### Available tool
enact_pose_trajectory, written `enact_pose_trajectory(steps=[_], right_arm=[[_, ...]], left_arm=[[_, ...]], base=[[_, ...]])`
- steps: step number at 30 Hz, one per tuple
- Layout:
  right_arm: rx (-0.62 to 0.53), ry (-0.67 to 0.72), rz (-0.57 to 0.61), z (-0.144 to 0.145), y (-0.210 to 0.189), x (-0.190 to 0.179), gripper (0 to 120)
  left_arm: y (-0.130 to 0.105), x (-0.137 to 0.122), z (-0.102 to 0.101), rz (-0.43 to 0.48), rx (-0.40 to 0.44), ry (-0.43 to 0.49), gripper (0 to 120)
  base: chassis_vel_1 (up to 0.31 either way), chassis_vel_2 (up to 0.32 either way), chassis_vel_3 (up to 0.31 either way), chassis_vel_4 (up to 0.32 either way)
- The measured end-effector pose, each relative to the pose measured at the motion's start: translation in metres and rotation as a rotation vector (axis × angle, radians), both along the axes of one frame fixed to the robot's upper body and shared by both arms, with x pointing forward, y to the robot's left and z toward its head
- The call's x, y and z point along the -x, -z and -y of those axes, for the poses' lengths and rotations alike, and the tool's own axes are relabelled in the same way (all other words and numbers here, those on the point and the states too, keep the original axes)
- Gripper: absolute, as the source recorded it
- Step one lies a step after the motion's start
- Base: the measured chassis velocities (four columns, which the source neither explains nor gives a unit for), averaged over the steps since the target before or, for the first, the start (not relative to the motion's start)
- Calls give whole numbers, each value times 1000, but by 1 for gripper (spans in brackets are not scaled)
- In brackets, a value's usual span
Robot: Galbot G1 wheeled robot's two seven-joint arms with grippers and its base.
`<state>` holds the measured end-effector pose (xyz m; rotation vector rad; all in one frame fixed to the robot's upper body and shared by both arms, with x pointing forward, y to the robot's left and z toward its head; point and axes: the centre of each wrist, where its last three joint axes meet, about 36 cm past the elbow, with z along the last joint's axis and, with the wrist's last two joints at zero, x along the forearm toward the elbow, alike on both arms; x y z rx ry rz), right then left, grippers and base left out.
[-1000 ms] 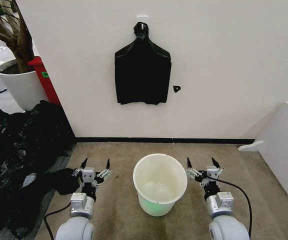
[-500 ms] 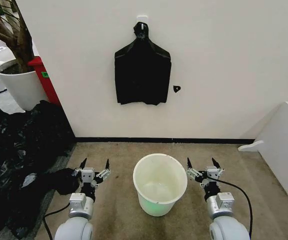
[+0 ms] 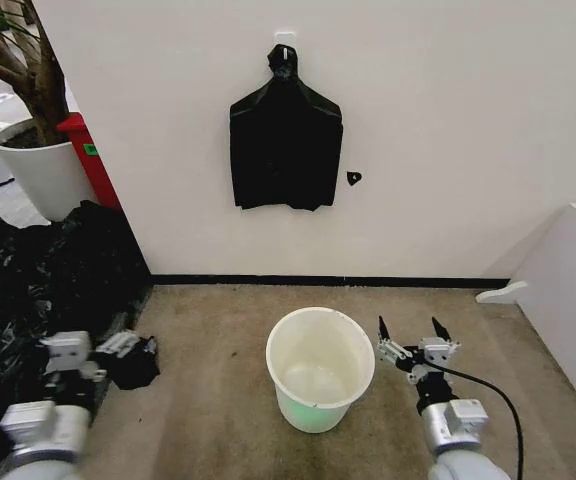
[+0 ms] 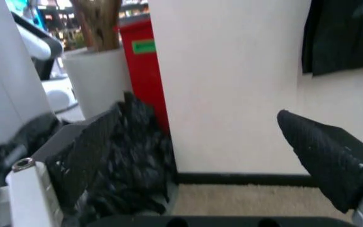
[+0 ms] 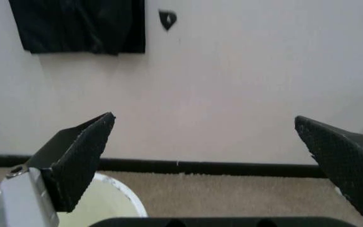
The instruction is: Place the garbage bag over the trash bin.
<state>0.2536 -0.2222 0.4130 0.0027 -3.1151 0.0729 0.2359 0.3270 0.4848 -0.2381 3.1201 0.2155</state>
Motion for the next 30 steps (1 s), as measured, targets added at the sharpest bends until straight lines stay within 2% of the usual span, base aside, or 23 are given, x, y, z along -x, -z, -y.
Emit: enact_pose_trajectory(steps=[1,2,4,5,7,12,16,22,30], right_arm=[[-3,2,6,-1,-6,4,100],[-3,2,6,-1,-6,4,100],[-6,1,15,-2,-19,16,100],[-7,2,10,-1,-18,16,100],[-24,11,22,-2,-33,23,100],[-60,27,48,-3,-68,42,100],[-87,41,34,-4,-86,56,100],[-100,44,10,-3,-85,59,100],[-204,-17,22,1,-74,38,100]], left_arm=[[-10,3,-2,8,-6,1,100],[-10,3,-2,8,-6,1,100],[-48,15,-6,34,-28,15,100],[-55,18,-6,39,-56,28,100],[-55,19,-7,30,-69,49,100],[-77,24,-15,13,-114,107,100],[-79,25,-18,3,-119,113,100],[-76,26,-20,-13,-122,113,100],[-71,29,-20,-21,-117,137,100]], base=[[0,0,0,0],[0,0,0,0],[0,0,0,0],[0,0,0,0],[0,0,0,0],[0,0,0,0],[0,0,0,0],[0,0,0,0],[0,0,0,0]])
